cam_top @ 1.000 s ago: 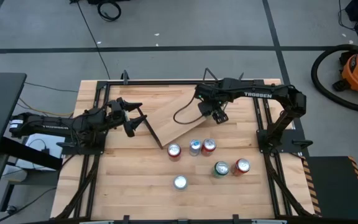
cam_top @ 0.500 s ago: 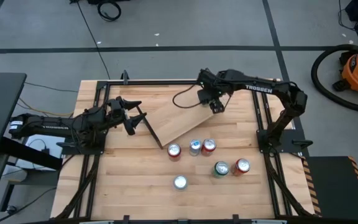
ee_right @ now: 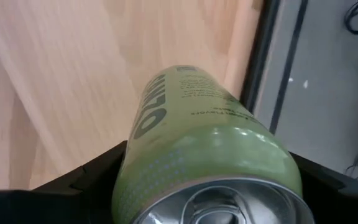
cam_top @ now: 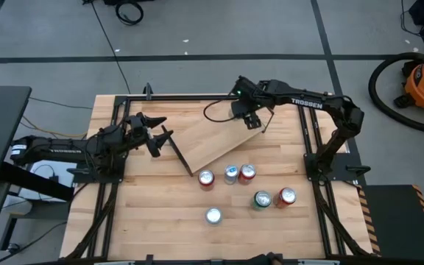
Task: Place canned beverage on shelf
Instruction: Put the light green soda can on the shelf, then put the top orange soda can on the shelf aligned with the light green soda can
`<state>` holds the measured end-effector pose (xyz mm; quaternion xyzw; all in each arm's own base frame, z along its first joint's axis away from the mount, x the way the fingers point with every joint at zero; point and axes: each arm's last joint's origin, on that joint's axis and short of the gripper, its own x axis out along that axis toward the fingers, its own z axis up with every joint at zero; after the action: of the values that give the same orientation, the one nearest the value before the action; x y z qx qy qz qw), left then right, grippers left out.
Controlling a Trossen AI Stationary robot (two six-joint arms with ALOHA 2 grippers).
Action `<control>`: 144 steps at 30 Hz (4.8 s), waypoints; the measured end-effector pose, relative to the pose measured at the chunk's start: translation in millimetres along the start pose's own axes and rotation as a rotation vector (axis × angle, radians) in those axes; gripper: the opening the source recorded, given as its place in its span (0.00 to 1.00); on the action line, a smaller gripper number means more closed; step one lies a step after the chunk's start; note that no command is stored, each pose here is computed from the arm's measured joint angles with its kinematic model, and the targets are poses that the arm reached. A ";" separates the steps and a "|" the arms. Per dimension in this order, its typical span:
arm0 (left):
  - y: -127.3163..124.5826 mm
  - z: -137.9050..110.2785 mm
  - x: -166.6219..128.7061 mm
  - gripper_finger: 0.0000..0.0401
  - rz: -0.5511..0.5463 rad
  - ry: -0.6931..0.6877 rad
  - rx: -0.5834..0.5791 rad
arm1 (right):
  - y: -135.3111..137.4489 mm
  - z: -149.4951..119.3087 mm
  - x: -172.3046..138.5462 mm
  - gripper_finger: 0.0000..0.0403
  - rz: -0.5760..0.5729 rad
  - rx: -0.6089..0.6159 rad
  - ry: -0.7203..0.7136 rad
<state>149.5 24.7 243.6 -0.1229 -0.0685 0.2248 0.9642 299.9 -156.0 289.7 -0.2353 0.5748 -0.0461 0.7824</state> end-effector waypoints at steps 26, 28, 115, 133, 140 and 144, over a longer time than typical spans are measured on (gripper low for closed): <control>0.6 -3.0 -0.1 0.89 0.006 0.029 0.002 | -63.6 5.1 48.1 0.81 0.151 0.083 0.186; 0.2 -3.0 -0.2 0.89 0.004 0.030 -0.002 | -63.2 1.9 48.5 0.81 0.180 0.102 0.193; 0.7 -6.4 -0.5 0.89 0.010 0.062 -0.012 | 2.7 70.7 10.6 0.99 0.052 -0.027 0.066; 0.8 -6.6 -0.5 0.89 0.010 0.064 -0.012 | 76.8 103.9 -26.8 0.99 0.278 0.079 0.002; 0.8 -6.7 -0.5 0.89 0.011 0.065 -0.020 | 106.9 104.0 -38.1 0.99 0.336 0.121 0.122; 0.8 -6.7 -0.6 0.89 0.011 0.065 -0.020 | 121.8 105.7 -46.3 0.99 0.309 0.147 0.159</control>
<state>150.0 23.8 236.9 -0.1399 -0.0385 0.2252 0.9634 357.6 1.0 303.3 -0.0820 0.6593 0.0144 0.7473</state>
